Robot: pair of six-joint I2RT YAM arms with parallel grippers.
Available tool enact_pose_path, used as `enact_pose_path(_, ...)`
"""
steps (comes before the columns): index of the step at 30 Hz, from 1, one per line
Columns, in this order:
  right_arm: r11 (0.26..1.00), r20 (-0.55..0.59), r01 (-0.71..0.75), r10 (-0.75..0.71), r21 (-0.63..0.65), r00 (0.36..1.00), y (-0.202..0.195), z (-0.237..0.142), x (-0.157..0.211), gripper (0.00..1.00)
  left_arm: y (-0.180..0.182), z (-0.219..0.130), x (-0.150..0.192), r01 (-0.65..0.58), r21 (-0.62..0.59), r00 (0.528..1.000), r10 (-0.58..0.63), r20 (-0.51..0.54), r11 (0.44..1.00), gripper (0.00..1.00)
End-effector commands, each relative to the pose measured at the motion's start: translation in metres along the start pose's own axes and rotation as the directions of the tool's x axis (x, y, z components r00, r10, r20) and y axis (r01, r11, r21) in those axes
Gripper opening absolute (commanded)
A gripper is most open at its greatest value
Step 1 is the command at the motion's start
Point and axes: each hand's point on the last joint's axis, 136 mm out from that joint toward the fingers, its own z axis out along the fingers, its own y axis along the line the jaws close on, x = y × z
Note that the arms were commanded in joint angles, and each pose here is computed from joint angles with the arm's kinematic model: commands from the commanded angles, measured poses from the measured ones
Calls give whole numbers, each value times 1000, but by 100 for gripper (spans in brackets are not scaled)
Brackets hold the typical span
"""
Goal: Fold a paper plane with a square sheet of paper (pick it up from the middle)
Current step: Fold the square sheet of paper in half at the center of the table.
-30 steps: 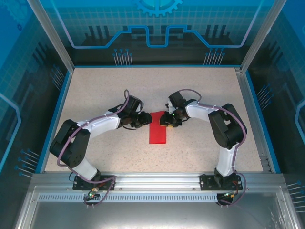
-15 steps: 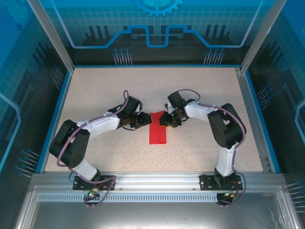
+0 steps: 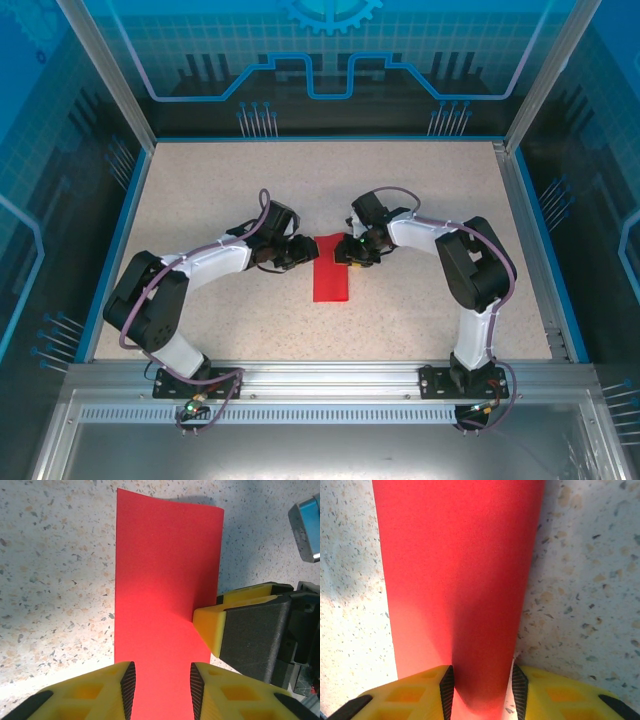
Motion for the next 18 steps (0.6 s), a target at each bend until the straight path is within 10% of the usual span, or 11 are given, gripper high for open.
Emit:
enact_pose_path(1,1000,-25,-17,17,25,1000,-7,7,7,39,2,6,6,34,20,999,-34,-29,999,37)
enact_pose_path(18,999,-28,-12,13,29,1000,-7,8,10,39,-3,38,12,61,68,995,-55,-84,996,33)
